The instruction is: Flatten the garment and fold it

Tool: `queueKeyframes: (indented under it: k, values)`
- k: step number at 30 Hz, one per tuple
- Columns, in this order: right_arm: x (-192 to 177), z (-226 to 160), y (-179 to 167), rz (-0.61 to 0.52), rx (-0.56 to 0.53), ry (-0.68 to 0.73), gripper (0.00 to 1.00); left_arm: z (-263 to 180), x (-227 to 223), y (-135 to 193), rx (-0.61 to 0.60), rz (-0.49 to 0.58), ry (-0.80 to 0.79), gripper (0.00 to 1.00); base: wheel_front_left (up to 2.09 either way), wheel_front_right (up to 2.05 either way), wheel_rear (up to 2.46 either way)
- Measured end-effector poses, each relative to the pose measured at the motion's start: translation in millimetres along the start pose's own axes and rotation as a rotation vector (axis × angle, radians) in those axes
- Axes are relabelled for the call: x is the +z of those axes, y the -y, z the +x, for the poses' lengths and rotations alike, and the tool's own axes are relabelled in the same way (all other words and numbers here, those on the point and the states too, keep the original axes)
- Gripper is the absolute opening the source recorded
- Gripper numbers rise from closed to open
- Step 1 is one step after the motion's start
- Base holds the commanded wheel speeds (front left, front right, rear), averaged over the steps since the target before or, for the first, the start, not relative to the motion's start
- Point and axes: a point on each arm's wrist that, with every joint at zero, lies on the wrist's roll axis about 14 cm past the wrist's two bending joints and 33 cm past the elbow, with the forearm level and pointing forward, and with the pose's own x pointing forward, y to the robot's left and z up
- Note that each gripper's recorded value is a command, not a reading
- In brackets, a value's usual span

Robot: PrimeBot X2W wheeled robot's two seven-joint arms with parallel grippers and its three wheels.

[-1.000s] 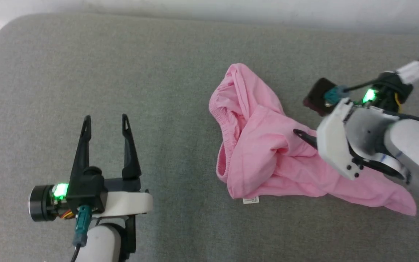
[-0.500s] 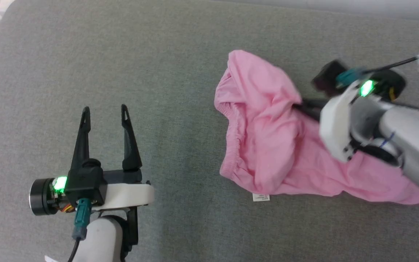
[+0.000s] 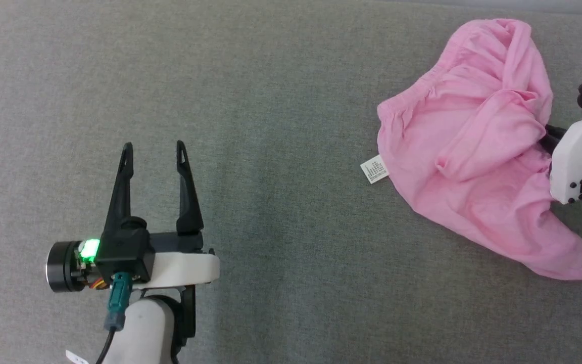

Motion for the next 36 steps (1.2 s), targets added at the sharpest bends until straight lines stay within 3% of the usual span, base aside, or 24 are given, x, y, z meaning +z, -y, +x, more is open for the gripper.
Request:
queueKeyframes:
  k: [2, 3, 4, 14, 18, 20, 28, 36]
  values:
    - [0.5, 0.4, -1.9, 0.013, -0.002, 0.018, 0.0, 0.9, -0.1, 1.3, -0.004, 0.0, 0.001, 1.0, 0.0, 0.0, 0.0]
    - [2.5, -0.5, -2.6, 0.014, -0.004, 0.037, 0.36, 1.4, -0.1, 2.1, -0.009, 0.001, 0.002, 1.0, 0.0, 0.0, 0.0]
    - [5.7, -2.1, -2.9, 0.009, -0.006, 0.064, 1.0, 2.0, 0.5, 2.8, -0.015, 0.005, 0.005, 1.0, 0.0, 0.0, 0.0]
    - [74.8, -57.6, 5.7, -0.078, -0.06, 0.447, 1.0, 22.2, 49.6, -0.8, -0.126, 0.097, 0.172, 1.0, 0.0, 0.0, 0.0]
    - [135.6, -111.1, 19.0, -0.068, -0.112, 0.7, 1.0, 44.8, 84.6, 15.3, -0.232, 0.122, 0.285, 1.0, 0.0, 0.0, 0.0]
    - [147.3, -137.9, 23.3, -0.083, -0.152, 0.798, 1.0, 54.4, 93.9, 29.8, -0.313, 0.14, 0.313, 1.0, 0.0, 0.0, 0.0]
    - [114.5, -196.6, -1.3, -0.082, -0.286, 0.975, 1.0, 93.3, 107.0, 93.3, -0.562, 0.173, 0.311, 1.0, 0.0, 0.0, 0.0]
    - [90.4, -234.0, -16.7, -0.034, -0.391, 1.047, 1.0, 104.5, 77.7, 178.2, -0.795, 0.25, 0.087, 1.0, 0.0, 0.0, 0.0]
